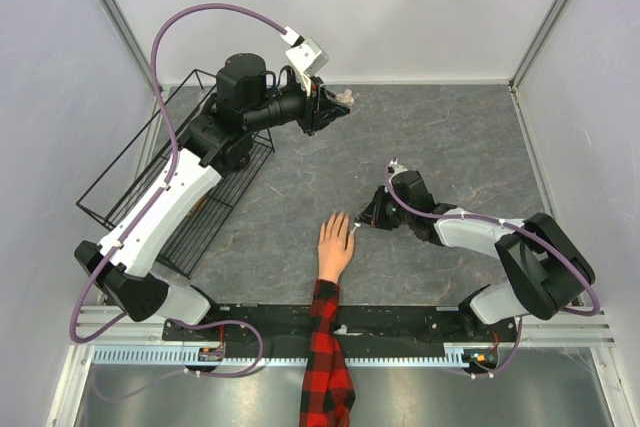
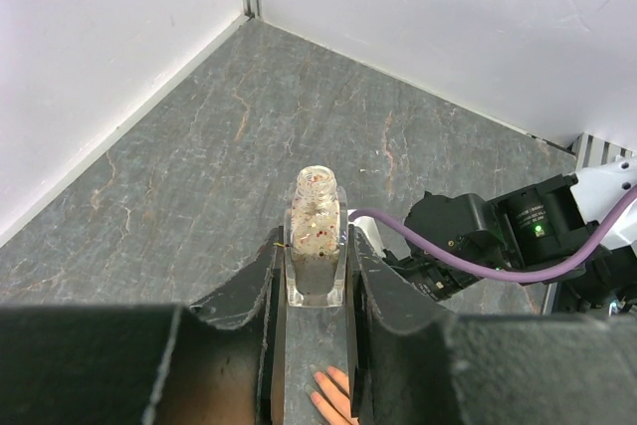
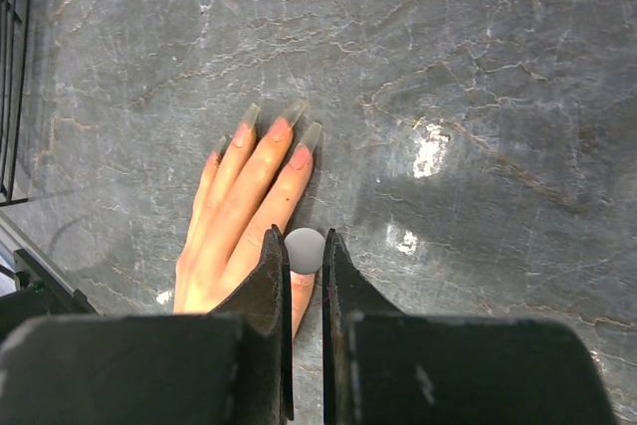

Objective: Paint the nails

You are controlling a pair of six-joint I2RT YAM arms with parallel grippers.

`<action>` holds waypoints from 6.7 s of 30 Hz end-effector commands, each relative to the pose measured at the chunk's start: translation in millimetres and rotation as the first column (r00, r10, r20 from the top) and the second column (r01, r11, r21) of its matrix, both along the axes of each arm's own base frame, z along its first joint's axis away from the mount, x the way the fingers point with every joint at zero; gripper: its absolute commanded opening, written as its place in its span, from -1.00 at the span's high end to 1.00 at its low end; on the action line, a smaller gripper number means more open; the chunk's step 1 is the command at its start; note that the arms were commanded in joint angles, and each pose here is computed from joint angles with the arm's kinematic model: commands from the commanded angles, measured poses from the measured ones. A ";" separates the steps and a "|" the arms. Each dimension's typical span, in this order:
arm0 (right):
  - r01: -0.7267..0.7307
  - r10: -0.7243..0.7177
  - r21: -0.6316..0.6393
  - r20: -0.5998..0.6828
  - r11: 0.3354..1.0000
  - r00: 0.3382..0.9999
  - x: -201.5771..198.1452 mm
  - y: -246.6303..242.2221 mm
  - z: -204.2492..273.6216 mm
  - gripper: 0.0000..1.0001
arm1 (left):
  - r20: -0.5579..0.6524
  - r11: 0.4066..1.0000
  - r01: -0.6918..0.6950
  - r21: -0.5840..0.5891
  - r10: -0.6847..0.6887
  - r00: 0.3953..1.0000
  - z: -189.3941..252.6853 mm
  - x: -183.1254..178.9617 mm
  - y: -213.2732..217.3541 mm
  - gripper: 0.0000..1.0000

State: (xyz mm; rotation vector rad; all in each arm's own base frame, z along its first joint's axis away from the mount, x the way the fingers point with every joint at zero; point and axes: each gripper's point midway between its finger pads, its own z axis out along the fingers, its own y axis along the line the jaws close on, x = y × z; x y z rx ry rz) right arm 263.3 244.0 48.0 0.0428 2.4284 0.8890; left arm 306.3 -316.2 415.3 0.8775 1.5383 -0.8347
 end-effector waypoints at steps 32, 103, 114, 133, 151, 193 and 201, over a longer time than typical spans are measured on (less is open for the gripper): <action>-0.023 0.022 0.030 0.053 0.999 0.998 25.4 21.0 10.1 1.00 | 0.082 1.000 0.000 -0.015 0.001 0.997 19.1 4.2 5.5 0.97; -0.025 0.026 -0.048 0.030 0.999 0.999 22.8 20.8 5.3 1.00 | 0.093 1.000 -0.015 -0.027 0.017 0.996 21.3 2.7 18.8 0.96; -0.001 0.003 -0.093 0.017 0.996 1.000 16.4 8.4 3.7 1.00 | 0.088 0.999 -0.013 -0.039 0.016 0.996 23.4 -3.4 23.1 0.97; 0.011 -0.003 -0.082 0.098 0.997 0.995 11.6 -2.3 38.5 1.00 | 0.105 0.999 -0.012 -0.051 0.017 0.994 30.8 -6.2 24.9 0.97; 0.065 -0.023 -0.061 0.526 0.996 0.850 41.2 -67.4 279.7 1.00 | 0.140 0.973 0.193 -0.128 -0.175 0.975 46.2 -62.8 23.5 0.97; -0.201 0.169 -0.029 0.664 0.979 0.728 -25.3 36.0 445.9 1.00 | 0.072 0.948 0.291 -0.132 -0.283 0.956 11.4 -94.5 26.0 0.96; -0.205 0.178 -0.036 0.654 0.978 0.735 -23.6 39.1 438.1 1.00 | 0.086 0.949 0.285 -0.132 -0.276 0.957 15.0 -94.2 27.0 0.96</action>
